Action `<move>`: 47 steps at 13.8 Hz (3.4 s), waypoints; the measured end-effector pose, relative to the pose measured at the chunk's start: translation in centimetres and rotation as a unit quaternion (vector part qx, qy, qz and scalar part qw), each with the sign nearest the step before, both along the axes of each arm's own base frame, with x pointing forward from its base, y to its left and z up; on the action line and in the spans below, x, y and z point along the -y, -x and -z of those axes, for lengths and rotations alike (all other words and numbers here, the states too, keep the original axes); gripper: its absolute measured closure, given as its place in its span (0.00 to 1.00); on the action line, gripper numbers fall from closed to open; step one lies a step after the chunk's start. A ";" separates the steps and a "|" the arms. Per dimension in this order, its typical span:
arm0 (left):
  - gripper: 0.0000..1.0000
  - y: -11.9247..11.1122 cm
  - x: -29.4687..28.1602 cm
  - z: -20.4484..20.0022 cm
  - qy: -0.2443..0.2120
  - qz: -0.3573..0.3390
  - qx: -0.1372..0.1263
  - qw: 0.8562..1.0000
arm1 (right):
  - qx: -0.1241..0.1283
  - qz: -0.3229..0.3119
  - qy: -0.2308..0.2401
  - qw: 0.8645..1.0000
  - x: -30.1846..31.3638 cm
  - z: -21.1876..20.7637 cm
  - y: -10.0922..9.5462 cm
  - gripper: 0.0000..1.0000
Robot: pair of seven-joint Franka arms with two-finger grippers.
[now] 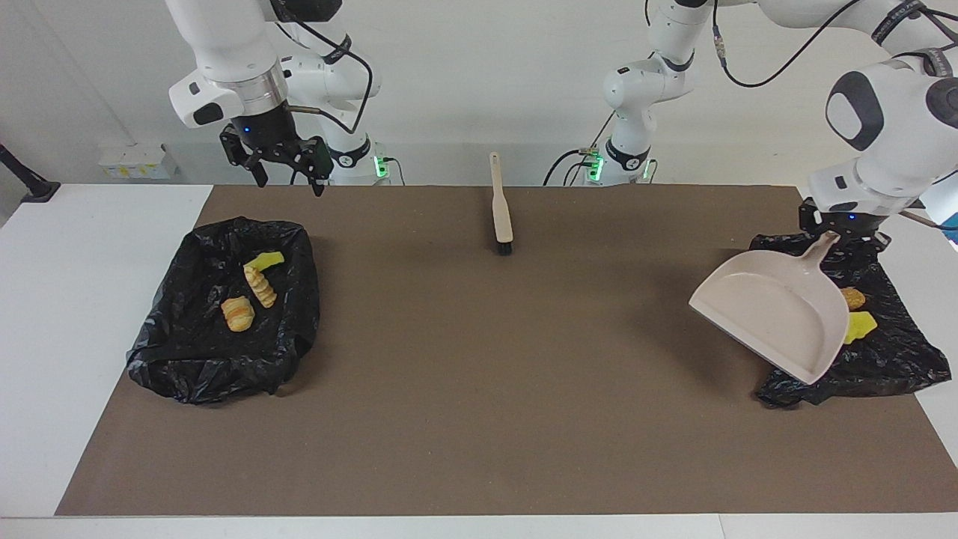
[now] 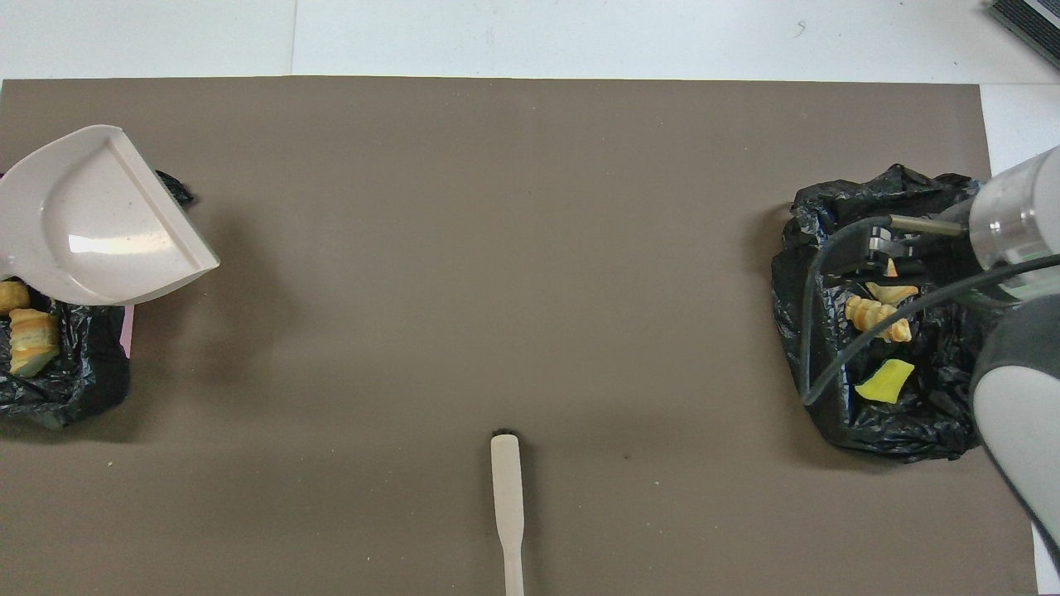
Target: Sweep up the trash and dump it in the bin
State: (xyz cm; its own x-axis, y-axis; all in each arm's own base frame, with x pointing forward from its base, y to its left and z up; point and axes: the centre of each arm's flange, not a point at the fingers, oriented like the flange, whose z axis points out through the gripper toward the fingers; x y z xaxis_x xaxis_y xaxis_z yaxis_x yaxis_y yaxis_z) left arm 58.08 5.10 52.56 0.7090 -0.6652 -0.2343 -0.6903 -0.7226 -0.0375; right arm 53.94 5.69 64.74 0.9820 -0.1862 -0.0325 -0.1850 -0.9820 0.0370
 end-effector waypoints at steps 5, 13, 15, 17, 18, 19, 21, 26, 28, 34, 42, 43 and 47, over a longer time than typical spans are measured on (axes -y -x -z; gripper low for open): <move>0.69 2.2 13.5 0.7 -0.003 -0.156 0.015 0.988 | -0.004 0.001 0.001 1.000 0.3 -0.4 0.5 0.00; 0.69 7.6 31.1 2.1 0.064 -0.337 0.052 0.938 | -0.009 -0.006 0.000 1.000 2.5 -0.4 0.4 0.00; 0.69 8.6 34.8 3.9 0.074 -0.348 0.060 0.933 | -0.011 -0.011 -0.001 1.000 3.0 -0.3 0.4 0.00; 0.69 8.8 38.0 6.5 0.086 -0.352 0.067 0.930 | -0.016 -0.013 -0.001 1.000 3.1 -0.2 0.5 0.00; 0.69 8.7 39.6 8.2 0.093 -0.350 0.069 0.930 | -0.017 -0.013 -0.001 1.000 3.2 -0.2 0.6 0.00; 0.69 8.6 41.0 10.2 0.100 -0.347 0.071 0.930 | -0.018 -0.014 -0.001 1.000 3.2 -0.2 0.6 0.00; 0.69 8.3 42.9 13.6 0.109 -0.342 0.072 0.931 | -0.018 -0.015 -0.001 1.000 3.1 -0.2 0.6 0.00; 0.69 9.3 46.2 17.1 0.114 -0.384 0.074 0.913 | -0.018 -0.015 -0.001 1.000 3.1 -0.2 0.6 0.00; 0.51 8.9 45.9 17.0 0.116 -0.392 0.077 0.909 | -0.018 -0.012 -0.001 1.000 3.4 -0.2 0.6 0.00; 0.00 3.6 38.4 14.0 0.119 -0.457 0.097 0.876 | -0.017 -0.008 -0.001 1.000 3.8 -0.2 0.6 0.00; 0.00 -2.3 25.4 10.8 0.111 -0.421 0.100 0.895 | -0.017 -0.002 -0.001 1.000 4.5 -0.2 0.5 0.00; 0.00 -2.9 23.6 10.2 0.111 -0.413 0.100 0.899 | -0.017 -0.002 -0.001 1.000 4.5 -0.2 0.5 0.00; 0.00 -3.5 16.3 6.7 0.113 -0.361 0.102 0.920 | -0.017 -0.002 -0.001 1.000 4.5 -0.2 0.5 0.00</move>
